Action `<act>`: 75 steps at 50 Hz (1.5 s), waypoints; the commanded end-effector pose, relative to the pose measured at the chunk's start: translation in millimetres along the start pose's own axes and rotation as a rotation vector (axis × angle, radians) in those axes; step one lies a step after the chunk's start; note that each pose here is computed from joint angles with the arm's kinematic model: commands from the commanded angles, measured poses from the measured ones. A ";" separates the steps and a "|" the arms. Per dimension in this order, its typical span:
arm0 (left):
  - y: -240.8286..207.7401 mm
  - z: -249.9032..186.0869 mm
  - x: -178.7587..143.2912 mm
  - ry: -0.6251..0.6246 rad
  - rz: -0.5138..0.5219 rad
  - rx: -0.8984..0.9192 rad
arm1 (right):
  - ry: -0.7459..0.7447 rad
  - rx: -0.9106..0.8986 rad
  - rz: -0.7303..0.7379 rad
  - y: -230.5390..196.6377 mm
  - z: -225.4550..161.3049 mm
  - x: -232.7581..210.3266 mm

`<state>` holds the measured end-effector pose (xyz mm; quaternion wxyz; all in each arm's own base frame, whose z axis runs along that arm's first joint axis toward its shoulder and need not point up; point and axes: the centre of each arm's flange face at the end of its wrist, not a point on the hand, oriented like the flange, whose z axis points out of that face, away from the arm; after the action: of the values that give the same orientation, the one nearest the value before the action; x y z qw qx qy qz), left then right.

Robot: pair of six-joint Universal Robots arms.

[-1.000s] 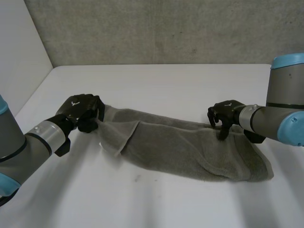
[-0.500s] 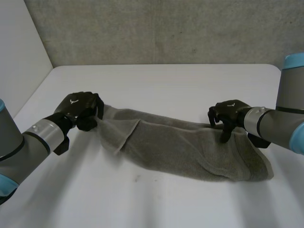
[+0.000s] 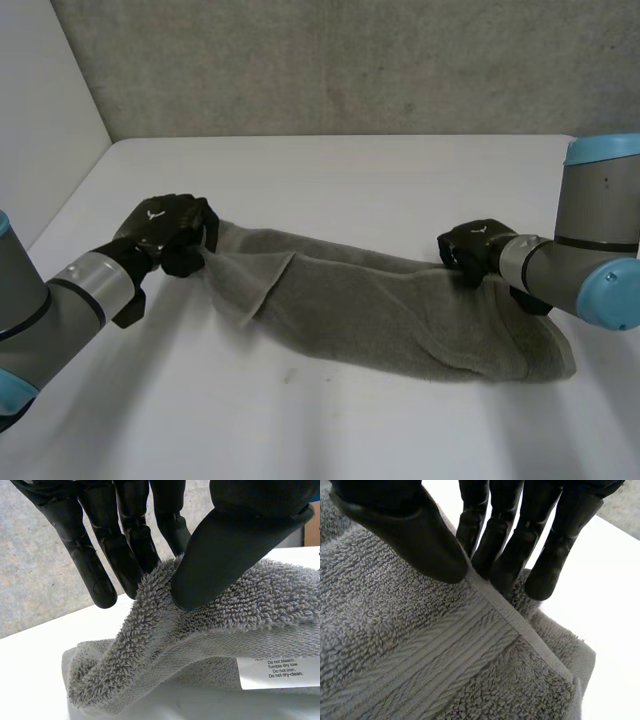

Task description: Fold the towel.

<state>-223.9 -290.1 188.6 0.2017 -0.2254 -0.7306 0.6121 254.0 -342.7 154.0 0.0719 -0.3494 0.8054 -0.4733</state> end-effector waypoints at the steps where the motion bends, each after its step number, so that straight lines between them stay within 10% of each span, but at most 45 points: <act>1: -10.7 4.8 -4.3 -0.011 0.006 0.035 | 0.052 0.118 -0.020 -40.6 -31.7 9.8; 10: -32.2 5.5 -18.9 -0.049 -0.121 0.101 | 0.142 0.296 -0.073 -95.7 -102.9 20.3; 17: -17.9 7.3 -33.5 -0.084 -0.239 0.070 | 0.072 0.185 -0.132 -62.4 -123.6 -3.1; 27: 12.3 28.8 -51.1 -0.110 -0.278 0.000 | 0.000 0.000 -0.313 -3.3 -128.3 -28.0; 44: -2.3 32.1 -63.3 -0.137 -0.233 -0.060 | 0.008 0.049 -0.215 7.3 -109.6 -31.0; 55: -66.2 -30.2 2.7 -0.093 -0.093 0.179 | 0.016 0.057 -0.216 12.4 -104.9 -31.0; 75: 17.0 -15.1 99.2 -0.223 0.158 0.014 | 0.020 0.056 -0.218 19.2 -103.8 -34.5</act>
<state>-276.3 -218.6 197.7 0.1186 -0.2174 -0.7214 0.6468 224.5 -242.0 190.0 0.0222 -0.4288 0.7494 -0.5041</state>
